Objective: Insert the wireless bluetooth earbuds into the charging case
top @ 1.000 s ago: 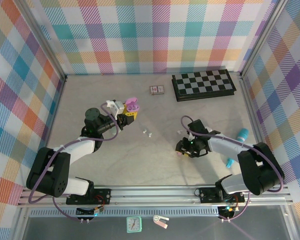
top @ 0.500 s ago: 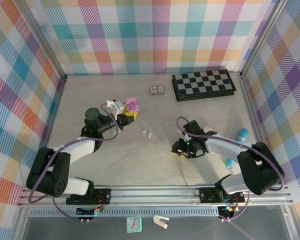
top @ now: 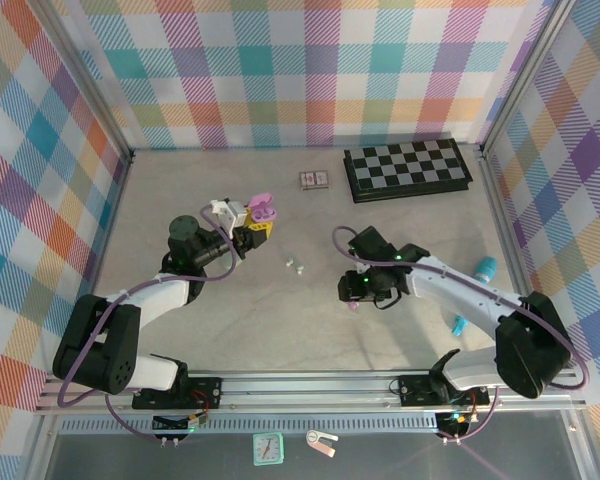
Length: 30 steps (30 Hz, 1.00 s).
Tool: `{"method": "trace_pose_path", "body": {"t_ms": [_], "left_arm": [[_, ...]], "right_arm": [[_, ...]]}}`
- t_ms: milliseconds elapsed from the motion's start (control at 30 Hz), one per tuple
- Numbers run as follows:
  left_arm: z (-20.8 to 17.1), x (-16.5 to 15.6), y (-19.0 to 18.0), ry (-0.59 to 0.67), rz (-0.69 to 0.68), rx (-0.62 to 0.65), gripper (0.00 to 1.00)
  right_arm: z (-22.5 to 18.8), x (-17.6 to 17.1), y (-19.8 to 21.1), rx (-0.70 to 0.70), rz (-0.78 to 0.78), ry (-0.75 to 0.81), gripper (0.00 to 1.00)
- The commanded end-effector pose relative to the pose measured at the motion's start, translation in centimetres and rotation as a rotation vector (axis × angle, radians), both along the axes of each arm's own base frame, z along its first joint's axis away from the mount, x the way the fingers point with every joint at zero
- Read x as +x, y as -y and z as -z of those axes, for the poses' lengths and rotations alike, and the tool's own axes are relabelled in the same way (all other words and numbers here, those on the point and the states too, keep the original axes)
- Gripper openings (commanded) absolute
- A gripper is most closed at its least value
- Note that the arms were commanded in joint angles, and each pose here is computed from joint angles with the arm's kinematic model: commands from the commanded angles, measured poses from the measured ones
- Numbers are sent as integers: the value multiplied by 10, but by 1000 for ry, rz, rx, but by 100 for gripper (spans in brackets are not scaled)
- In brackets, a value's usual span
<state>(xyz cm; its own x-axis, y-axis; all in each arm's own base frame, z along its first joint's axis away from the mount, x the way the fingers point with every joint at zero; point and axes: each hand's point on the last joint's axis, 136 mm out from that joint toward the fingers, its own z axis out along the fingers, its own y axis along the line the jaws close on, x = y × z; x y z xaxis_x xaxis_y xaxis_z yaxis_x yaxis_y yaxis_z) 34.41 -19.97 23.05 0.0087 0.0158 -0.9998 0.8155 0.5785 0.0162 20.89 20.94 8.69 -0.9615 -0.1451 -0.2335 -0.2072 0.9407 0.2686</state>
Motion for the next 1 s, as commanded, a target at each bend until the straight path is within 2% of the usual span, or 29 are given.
{"method": "trace_pose_path", "body": {"t_ms": [0, 167, 400, 967], "left_arm": [[-2, 12, -16, 15, -83, -12, 29], [-1, 25, -38, -7, -189, -29, 28], [-9, 24, -44, -1, -194, -45, 28], [-12, 19, -42, 7, -175, -46, 28]], "right_arm": [[7, -2, 29, -324, -113, 54, 45], [16, 1, 15, -527, -228, 119, 44], [30, 5, 6, -784, -359, 164, 42], [57, 4, 7, -836, -408, 128, 39]]}}
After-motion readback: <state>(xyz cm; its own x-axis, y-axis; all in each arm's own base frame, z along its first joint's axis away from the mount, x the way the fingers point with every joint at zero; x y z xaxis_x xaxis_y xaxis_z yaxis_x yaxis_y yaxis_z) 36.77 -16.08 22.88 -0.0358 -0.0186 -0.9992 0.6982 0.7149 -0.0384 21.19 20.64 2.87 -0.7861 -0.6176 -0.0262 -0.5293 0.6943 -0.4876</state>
